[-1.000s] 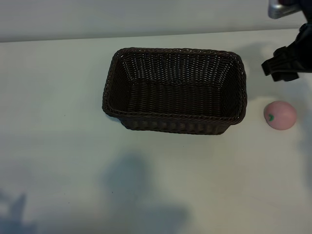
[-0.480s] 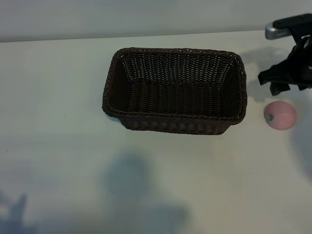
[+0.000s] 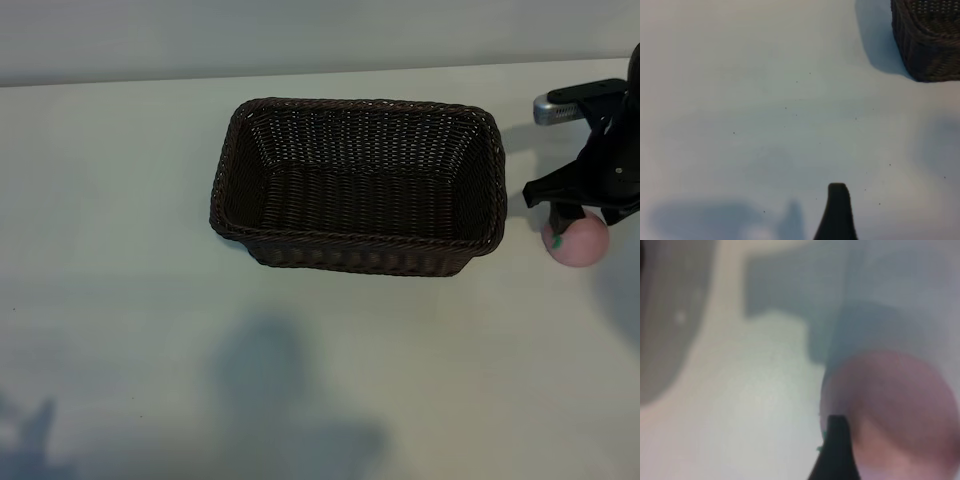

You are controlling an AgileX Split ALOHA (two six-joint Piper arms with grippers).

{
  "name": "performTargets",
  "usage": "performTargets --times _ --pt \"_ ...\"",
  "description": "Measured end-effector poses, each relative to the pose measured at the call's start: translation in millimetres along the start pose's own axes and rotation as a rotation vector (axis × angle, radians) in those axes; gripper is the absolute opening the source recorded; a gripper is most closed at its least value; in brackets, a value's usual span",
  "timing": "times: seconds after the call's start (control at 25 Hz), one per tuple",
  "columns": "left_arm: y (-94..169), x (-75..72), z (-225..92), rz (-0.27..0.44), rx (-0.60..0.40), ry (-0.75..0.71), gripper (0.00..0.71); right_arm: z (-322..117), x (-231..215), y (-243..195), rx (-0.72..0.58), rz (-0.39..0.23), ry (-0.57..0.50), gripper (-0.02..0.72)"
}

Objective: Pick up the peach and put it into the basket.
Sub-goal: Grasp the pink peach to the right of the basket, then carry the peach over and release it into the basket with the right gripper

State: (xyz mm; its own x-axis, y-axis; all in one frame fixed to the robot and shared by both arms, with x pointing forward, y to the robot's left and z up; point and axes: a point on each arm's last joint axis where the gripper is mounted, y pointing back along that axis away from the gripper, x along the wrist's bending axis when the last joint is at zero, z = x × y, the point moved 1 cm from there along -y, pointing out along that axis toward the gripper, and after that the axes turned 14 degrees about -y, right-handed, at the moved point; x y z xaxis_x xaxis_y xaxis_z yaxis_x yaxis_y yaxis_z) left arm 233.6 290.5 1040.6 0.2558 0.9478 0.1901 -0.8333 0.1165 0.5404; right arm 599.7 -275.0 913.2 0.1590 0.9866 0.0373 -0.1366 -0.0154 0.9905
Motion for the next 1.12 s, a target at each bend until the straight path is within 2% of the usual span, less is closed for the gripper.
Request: performTargets --times 0.12,0.24,0.32,0.4,0.44,0.68,1.0,1.12 --pt "0.0 0.0 0.0 0.000 0.000 0.000 0.596 -0.6 -0.2 -6.4 0.017 -0.004 0.000 0.497" --pt "0.0 0.0 0.0 0.000 0.000 -0.001 0.596 -1.2 -0.3 -10.9 0.030 -0.006 -0.007 0.324" --pt "0.0 0.0 0.0 0.000 0.000 -0.001 0.596 -1.9 -0.4 -10.9 0.037 -0.007 -0.016 0.165" --pt "0.0 0.0 0.0 0.000 0.000 -0.001 0.596 -3.0 -0.6 -10.4 0.047 -0.010 -0.017 0.080" --pt "0.0 0.0 0.0 0.000 0.000 -0.001 0.595 -3.1 -0.6 -10.2 0.050 -0.010 -0.019 0.061" --pt "0.0 0.0 0.0 0.000 0.000 -0.001 0.596 -3.9 -0.6 16.8 0.021 -0.003 -0.026 0.047" --pt "0.0 0.0 0.0 0.000 0.000 -0.001 0.596 6.5 2.6 127.1 -0.146 0.038 -0.022 0.047" --pt "0.0 0.0 0.0 0.000 0.000 -0.001 0.596 8.7 3.3 154.8 -0.169 0.043 -0.015 0.046"
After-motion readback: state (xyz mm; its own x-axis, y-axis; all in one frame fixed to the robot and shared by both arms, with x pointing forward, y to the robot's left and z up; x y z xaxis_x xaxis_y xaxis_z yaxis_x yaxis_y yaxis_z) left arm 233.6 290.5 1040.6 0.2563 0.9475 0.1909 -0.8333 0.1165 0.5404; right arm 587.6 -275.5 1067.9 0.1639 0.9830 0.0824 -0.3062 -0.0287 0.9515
